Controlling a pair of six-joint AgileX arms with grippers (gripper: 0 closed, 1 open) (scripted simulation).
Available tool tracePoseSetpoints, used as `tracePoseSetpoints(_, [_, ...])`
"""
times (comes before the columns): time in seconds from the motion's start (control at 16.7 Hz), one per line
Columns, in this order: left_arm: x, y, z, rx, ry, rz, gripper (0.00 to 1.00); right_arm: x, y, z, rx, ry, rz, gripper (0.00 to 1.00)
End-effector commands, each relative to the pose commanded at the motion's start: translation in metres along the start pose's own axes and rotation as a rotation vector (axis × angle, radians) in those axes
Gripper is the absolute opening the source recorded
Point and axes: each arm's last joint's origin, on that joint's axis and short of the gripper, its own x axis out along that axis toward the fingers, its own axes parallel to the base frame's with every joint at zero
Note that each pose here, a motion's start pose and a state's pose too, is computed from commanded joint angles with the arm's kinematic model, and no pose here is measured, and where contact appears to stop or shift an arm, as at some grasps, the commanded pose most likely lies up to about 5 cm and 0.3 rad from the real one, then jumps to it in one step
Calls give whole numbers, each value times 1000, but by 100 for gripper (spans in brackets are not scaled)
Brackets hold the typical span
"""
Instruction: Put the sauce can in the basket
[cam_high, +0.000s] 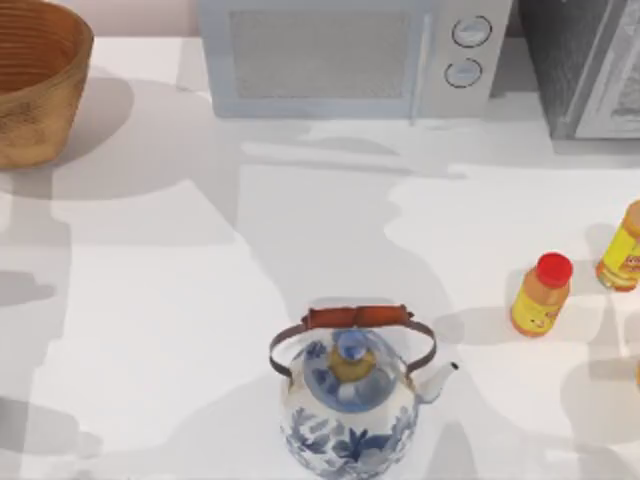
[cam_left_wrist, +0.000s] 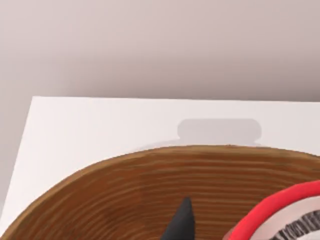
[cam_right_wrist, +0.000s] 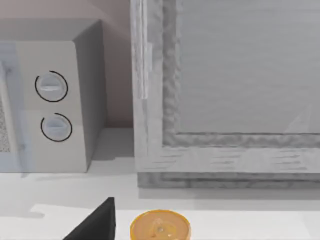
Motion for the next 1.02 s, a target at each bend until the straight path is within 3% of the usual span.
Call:
tracePoseSetpoints(0.66, [0, 0, 0, 0, 0, 0, 98, 0, 0, 0, 0, 0, 0, 100])
tracePoseSetpoints(1.02, [0, 0, 0, 0, 0, 0, 100, 0, 0, 0, 0, 0, 0, 100])
